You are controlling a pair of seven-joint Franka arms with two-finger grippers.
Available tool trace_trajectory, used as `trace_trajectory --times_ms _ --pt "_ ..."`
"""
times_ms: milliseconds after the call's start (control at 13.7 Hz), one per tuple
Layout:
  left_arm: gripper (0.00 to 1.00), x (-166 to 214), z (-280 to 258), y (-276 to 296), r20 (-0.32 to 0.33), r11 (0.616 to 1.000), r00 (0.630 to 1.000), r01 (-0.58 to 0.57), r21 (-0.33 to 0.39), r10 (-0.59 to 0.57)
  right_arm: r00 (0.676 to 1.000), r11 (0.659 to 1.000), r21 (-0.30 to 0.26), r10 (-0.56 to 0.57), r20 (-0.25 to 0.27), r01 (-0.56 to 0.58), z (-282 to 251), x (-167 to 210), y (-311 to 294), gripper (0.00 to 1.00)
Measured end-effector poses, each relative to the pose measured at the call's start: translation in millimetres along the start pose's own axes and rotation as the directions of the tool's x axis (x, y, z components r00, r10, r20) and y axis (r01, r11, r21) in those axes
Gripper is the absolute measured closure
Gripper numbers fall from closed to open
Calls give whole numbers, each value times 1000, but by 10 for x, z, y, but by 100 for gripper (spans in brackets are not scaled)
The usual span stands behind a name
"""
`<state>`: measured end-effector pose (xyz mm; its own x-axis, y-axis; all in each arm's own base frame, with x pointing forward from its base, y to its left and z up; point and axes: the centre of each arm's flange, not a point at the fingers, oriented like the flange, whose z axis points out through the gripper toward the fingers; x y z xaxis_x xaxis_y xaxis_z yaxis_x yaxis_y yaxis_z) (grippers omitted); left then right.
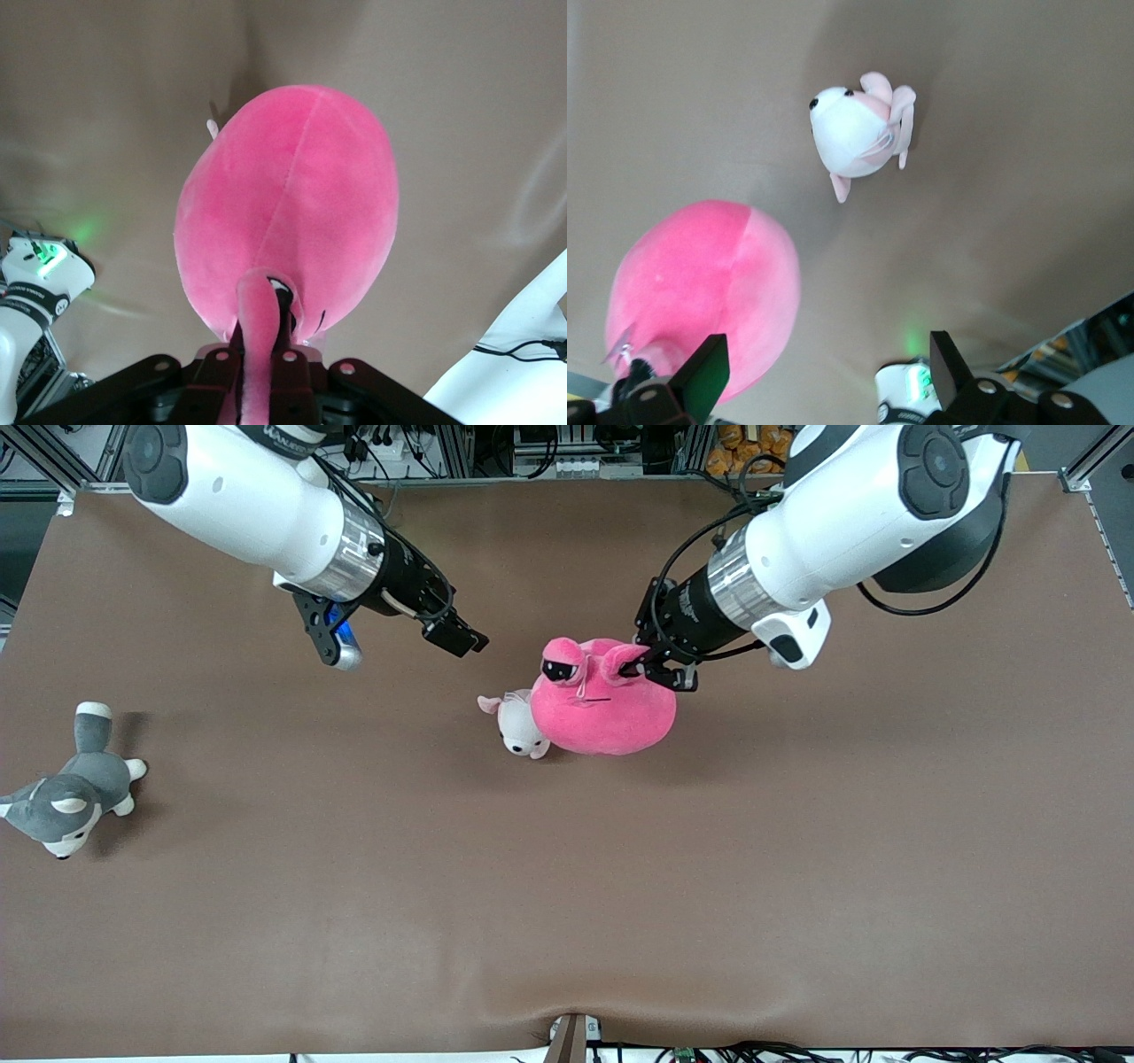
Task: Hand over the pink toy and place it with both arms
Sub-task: 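Grasp the pink toy with the right gripper beside the left gripper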
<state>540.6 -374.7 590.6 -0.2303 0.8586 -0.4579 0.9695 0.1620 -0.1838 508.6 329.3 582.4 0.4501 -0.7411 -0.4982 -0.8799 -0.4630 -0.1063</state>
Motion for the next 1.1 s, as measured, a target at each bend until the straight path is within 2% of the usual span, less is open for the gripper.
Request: trace_trajectory --times_ms 219,365,585,804,1096 --pt "89 -50 71 -47 -3 1000 1000 0 10 0 996 994 73 83 35 -85 -80 -42 -92 0" --pt "89 -68 78 -67 -3 1000 1000 -3 11 3 993 988 100 112 42 -116 -12 -146 -162 0" --pt "89 -103 99 -107 -1 1000 1000 -10 16 10 990 984 111 136 48 -140 204 -218 -364 0" --pt "89 -145 99 -146 29 999 1000 -3 42 2 988 979 134 146 52 -151 434 -275 -553 0" --pt "89 -154 89 -150 34 999 999 -3 44 2 989 981 134 135 55 -141 542 -450 -571 0"
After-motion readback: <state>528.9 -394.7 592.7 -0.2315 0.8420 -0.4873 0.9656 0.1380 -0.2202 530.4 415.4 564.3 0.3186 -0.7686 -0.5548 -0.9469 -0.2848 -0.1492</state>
